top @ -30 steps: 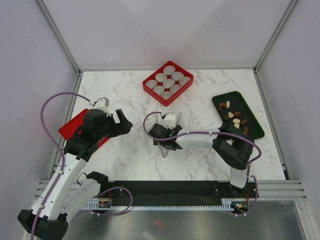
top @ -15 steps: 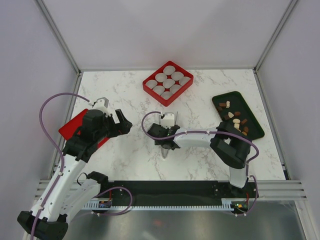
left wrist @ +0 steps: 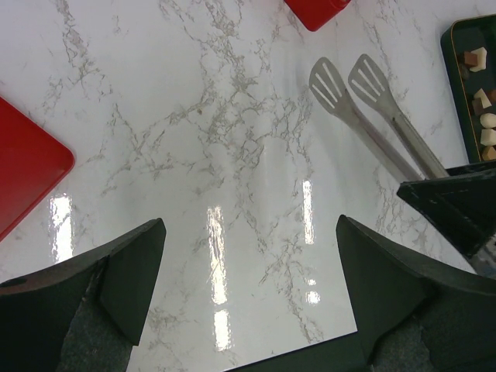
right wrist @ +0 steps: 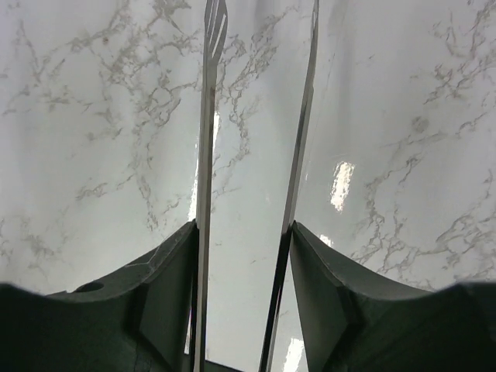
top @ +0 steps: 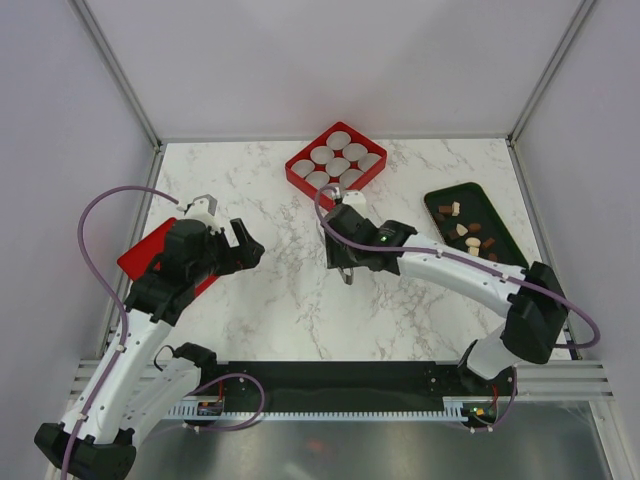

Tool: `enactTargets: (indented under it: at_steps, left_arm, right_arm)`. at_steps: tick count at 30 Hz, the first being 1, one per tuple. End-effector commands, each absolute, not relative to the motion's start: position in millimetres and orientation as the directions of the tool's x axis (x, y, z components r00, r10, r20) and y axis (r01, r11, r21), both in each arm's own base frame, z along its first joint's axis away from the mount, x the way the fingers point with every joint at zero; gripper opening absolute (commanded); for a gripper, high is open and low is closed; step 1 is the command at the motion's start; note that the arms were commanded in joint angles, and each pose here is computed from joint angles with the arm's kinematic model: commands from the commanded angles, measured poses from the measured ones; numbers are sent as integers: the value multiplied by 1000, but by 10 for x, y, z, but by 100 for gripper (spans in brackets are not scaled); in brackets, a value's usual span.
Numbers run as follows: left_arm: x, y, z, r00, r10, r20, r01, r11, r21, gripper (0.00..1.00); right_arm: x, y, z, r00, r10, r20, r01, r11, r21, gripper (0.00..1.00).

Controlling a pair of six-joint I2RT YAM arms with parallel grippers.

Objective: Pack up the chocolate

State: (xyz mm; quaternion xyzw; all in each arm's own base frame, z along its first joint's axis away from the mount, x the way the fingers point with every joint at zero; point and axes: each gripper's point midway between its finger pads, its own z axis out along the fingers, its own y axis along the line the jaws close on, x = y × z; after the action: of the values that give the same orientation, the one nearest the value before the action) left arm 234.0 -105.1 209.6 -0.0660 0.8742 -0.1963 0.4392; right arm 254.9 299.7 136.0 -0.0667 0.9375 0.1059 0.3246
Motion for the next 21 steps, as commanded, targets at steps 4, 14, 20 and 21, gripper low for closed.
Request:
enactTargets:
  at_steps: [4, 14, 20, 21]
  left_arm:
    - [2349, -1062, 2106, -601, -255, -758, 93, 919, -383, 100]
    - [2350, -1073, 2092, -608, -249, -754, 97, 919, -382, 100]
    - [2354, -1105, 2077, -618, -242, -748, 108, 916, -386, 100]
    - [2357, -1108, 2076, -619, -240, -747, 110, 916, -385, 100]
  right_arm:
    - [2470, 2788, 1703, -791, -109, -602, -269, 946, 183, 56]
    - [2776, 1944, 1885, -796, -21, -605, -118, 986, 121, 55]
    - [3011, 1234, 2050, -777, 71, -625, 41, 997, 63, 54]
    - [3071, 1060, 2058, -773, 95, -628, 82, 995, 49, 53]
